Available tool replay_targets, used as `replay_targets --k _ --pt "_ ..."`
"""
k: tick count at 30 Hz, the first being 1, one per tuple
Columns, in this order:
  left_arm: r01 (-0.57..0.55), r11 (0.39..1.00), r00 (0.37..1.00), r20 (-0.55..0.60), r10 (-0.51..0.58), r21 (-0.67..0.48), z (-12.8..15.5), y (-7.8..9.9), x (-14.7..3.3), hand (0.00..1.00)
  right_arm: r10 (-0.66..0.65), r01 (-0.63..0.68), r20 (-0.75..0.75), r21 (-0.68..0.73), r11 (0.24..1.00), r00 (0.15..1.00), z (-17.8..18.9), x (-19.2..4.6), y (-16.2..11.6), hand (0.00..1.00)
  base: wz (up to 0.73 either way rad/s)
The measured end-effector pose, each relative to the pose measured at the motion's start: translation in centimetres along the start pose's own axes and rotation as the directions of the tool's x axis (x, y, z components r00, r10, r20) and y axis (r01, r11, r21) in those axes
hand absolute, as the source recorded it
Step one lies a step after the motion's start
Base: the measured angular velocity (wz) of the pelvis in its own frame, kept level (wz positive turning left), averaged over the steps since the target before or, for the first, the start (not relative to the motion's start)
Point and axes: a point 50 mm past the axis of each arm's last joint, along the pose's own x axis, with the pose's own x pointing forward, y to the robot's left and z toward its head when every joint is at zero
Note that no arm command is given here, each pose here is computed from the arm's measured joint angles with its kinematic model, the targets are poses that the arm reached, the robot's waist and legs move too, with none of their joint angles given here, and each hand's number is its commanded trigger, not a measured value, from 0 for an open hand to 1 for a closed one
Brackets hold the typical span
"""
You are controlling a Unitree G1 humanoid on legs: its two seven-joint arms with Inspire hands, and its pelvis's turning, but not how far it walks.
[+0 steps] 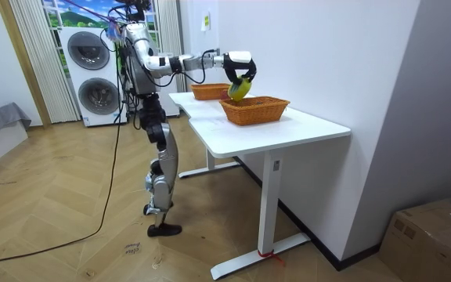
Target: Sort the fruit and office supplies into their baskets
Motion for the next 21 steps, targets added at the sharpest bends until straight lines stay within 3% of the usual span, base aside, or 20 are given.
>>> replay_targets --k 12,21 --pt "0.000 1.000 1.000 -0.003 0.000 0.008 -0.2 0.3 0.0 0.00 0.076 -0.076 -0.019 -0.004 0.997 0.997 -0.4 0.1 1.8 0.00 -0.01" --pt "-0.015 0.999 0.999 0.033 0.016 -0.039 2.1 1.3 0.9 0.00 0.153 -0.153 -0.048 0.013 0.988 0.987 -1.3 0.1 4.0 0.00 -0.04"
